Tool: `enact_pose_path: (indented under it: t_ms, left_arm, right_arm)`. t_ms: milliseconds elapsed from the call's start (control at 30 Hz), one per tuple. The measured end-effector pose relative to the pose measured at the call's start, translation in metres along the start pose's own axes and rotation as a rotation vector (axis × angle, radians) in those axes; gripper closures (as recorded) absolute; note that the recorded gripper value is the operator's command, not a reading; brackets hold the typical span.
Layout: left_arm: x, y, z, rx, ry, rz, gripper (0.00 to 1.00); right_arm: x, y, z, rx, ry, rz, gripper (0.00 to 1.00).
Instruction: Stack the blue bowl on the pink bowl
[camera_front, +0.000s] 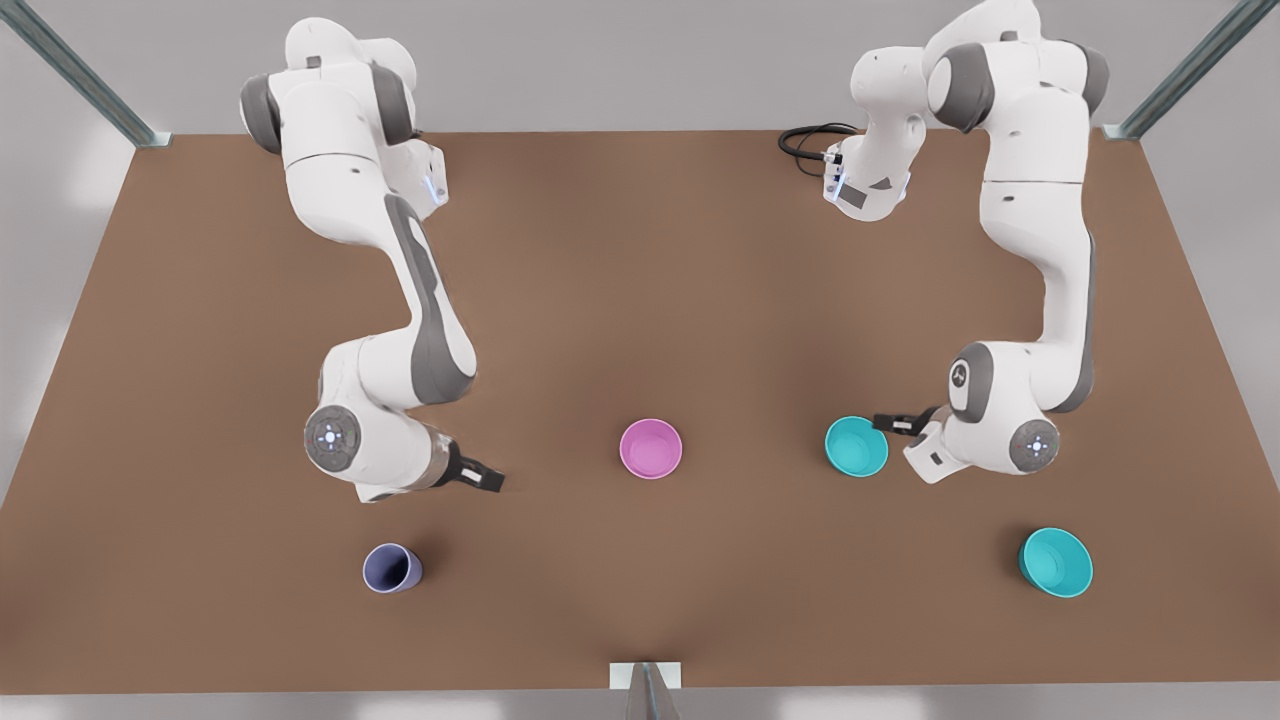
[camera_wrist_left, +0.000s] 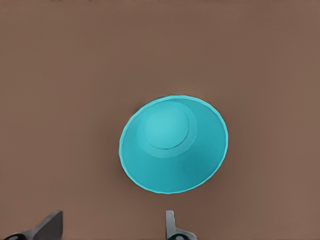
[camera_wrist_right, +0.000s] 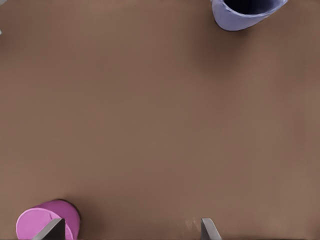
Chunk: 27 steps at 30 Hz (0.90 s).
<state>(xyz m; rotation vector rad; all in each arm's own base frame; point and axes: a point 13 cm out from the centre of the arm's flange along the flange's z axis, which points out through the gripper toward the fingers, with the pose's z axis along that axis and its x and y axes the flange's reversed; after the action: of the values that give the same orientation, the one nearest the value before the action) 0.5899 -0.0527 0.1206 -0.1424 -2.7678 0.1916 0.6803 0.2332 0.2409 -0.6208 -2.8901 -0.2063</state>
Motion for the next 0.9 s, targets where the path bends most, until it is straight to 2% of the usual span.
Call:
enact_pose_path:
  t_ms: [67, 133, 233, 300, 333, 400, 433, 500, 667, 767, 900]
  left_arm:
    - [-0.014, 0.01, 0.008, 0.002, -0.039, 0.003, 0.0]
    - [-0.024, 0.015, 0.019, 0.001, -0.061, 0.014, 0.0]
    - [-0.025, 0.006, 0.043, 0.008, -0.055, 0.046, 0.0]
    - [-0.024, 0.004, 0.05, 0.01, -0.057, 0.06, 0.0]
    - [-0.025, 0.004, 0.052, 0.01, -0.061, 0.066, 0.05]
    - [-0.03, 0.0, 0.059, 0.016, -0.07, 0.076, 0.65]
    - [-0.032, -0.002, 0.061, 0.02, -0.076, 0.081, 0.72]
    - [-0.035, -0.009, 0.061, 0.038, -0.09, 0.086, 0.78]
    - [-0.04, -0.015, 0.057, 0.061, -0.116, 0.088, 0.79]
    - [-0.048, -0.021, 0.029, 0.061, -0.158, 0.098, 0.79]
    - [-0.063, -0.164, -0.066, 0.03, -0.249, 0.255, 0.79]
  right_arm:
    - [-0.023, -0.064, -0.039, 0.103, -0.01, 0.016, 0.0]
    - [-0.017, -0.094, -0.12, 0.129, -0.044, -0.016, 0.0]
    - [0.05, -0.117, -0.245, 0.072, -0.068, -0.144, 0.0]
    - [0.091, -0.138, -0.285, 0.069, -0.058, -0.222, 0.0]
    - [0.104, -0.149, -0.294, 0.083, -0.05, -0.246, 0.0]
    - [0.128, -0.167, -0.297, 0.109, -0.014, -0.286, 0.0]
    - [0.136, -0.175, -0.289, 0.128, 0.011, -0.301, 0.0]
    - [0.143, -0.184, -0.27, 0.163, 0.051, -0.327, 0.0]
    - [0.138, -0.19, -0.256, 0.195, 0.067, -0.377, 0.0]
    - [0.136, -0.192, -0.256, 0.197, 0.065, -0.4, 0.0]
    - [0.134, -0.193, -0.256, 0.197, 0.065, -0.428, 0.0]
